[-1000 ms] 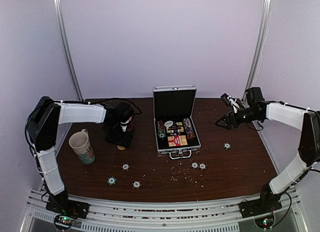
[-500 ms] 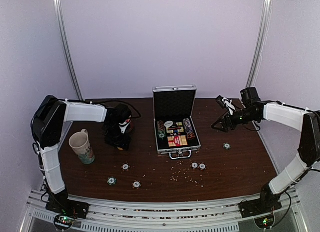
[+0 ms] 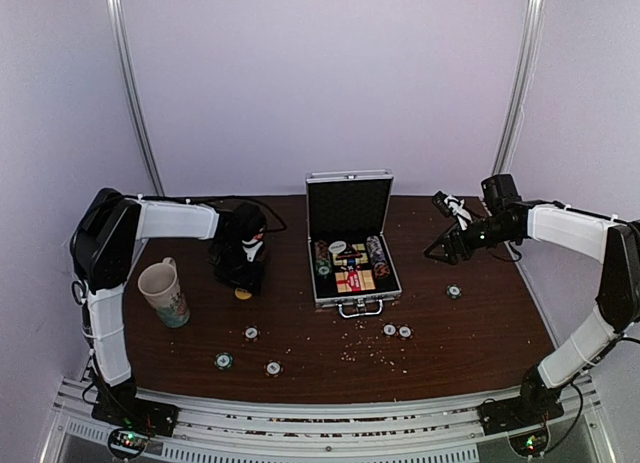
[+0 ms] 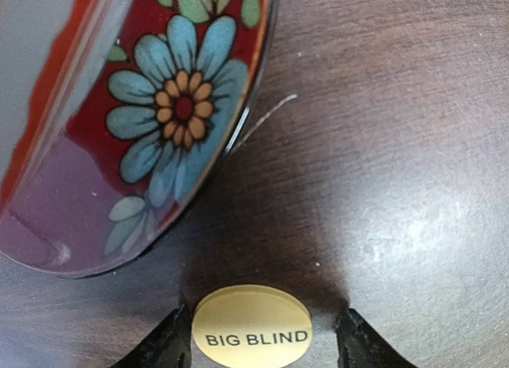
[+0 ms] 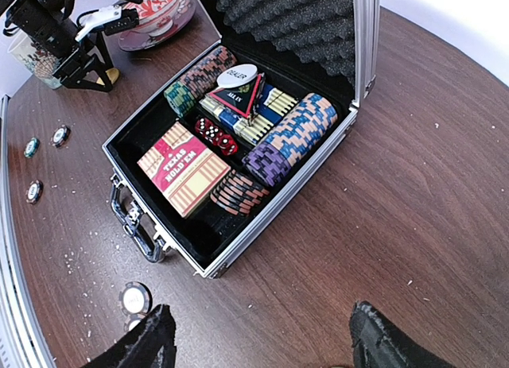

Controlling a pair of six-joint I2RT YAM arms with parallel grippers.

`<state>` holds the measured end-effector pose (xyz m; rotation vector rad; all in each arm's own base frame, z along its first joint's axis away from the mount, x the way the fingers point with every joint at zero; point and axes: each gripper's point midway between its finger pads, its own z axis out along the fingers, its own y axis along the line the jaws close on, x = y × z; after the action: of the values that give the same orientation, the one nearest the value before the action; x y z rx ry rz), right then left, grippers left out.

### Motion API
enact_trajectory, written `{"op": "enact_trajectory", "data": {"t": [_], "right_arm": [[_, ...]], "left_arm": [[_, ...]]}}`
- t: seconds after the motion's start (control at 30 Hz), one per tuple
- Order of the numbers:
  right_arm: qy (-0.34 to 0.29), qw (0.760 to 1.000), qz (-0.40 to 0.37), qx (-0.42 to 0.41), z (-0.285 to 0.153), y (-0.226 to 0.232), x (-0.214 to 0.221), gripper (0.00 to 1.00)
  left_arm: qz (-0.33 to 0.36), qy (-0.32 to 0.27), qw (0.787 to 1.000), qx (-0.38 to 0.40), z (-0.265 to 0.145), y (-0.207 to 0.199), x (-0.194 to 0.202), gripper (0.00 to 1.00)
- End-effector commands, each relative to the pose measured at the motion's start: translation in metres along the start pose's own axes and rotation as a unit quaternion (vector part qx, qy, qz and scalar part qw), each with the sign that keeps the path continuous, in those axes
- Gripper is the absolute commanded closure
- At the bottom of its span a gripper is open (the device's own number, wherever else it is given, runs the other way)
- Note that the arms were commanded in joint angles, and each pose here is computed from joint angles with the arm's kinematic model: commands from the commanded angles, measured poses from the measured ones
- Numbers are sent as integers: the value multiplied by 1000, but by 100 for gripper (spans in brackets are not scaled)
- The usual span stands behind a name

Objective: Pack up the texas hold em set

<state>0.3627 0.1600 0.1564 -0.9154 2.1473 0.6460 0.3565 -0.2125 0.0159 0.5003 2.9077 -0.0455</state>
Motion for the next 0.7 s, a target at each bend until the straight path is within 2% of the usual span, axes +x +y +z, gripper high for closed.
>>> {"op": "enact_trajectory", "data": {"t": [0.0, 0.67], "right_arm": [[-10, 1000, -19, 12, -9, 0, -14, 24], [1, 1000, -18, 11, -5, -1, -9, 24]], "left_arm": [[6, 8, 1000, 11, 2, -1, 2, 39], [29, 28, 999, 12, -1, 0, 18, 47]]}}
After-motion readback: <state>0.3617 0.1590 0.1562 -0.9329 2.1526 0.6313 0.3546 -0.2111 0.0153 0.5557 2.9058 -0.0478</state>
